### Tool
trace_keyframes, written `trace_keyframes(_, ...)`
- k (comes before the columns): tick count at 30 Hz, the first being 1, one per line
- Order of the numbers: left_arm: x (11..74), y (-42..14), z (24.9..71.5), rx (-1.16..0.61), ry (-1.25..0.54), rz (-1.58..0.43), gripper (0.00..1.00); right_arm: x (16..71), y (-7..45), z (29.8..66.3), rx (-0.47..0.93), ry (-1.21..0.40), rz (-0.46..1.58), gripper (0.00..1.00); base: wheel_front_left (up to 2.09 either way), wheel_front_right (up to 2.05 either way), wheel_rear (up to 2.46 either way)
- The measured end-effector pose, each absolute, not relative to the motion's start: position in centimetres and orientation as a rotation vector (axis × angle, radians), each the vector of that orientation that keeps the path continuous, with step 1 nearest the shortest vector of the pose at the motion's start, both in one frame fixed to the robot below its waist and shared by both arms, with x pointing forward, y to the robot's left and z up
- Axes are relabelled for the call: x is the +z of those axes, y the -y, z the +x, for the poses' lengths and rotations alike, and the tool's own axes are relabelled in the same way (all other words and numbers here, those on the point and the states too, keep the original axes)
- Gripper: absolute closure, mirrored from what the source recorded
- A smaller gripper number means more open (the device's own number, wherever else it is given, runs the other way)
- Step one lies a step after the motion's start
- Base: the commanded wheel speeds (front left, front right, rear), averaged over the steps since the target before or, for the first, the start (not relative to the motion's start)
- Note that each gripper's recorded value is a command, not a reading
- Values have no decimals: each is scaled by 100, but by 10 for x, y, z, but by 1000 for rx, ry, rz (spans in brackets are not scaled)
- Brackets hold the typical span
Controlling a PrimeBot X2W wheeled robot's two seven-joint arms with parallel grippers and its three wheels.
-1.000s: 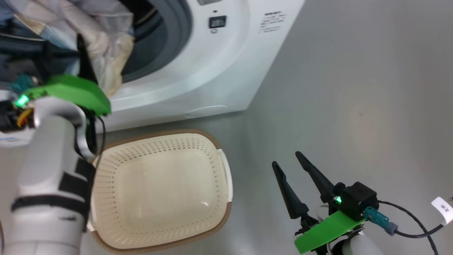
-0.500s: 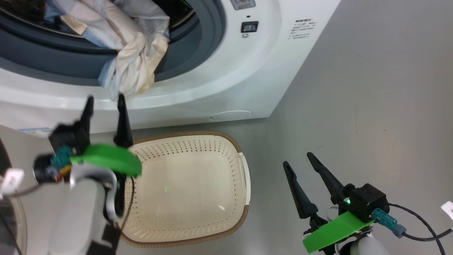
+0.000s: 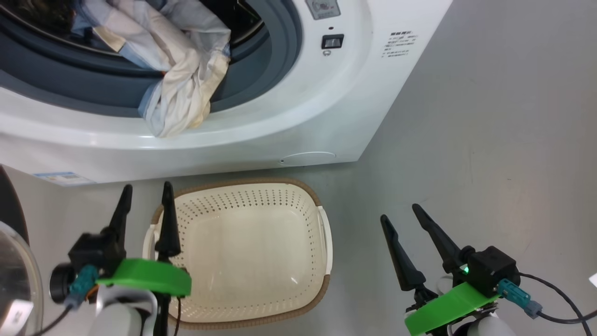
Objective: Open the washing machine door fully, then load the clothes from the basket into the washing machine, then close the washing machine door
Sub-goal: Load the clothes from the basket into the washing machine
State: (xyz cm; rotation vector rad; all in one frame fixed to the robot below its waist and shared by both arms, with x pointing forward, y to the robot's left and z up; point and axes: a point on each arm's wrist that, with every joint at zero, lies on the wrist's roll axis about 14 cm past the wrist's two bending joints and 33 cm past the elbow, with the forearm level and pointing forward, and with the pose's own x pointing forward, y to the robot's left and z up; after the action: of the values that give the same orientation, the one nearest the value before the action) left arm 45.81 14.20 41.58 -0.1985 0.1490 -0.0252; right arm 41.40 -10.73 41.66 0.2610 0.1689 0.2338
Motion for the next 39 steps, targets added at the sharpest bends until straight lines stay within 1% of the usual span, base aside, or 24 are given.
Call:
trace_keyframes(12,432,-140,432,-29,-116,-241,0,418,117,405,205,-169,249,0,0,0,0)
trace_keyframes(21,422,-139,436,-48,-157,-223,0,415,119,403,198,-179,248,0,0,0,0)
trace_keyframes(28,413,-132,464,-95,-196,-191,0,412,128,399,171,-192,243,0,0,0,0)
trace_keyframes(34,418,-122,507,-142,-211,-160,0,412,134,401,152,-190,246,0,0,0,0)
trace_keyframes(39,411,-116,539,-164,-288,-108,0,408,138,397,136,-204,254,0,0,0,0)
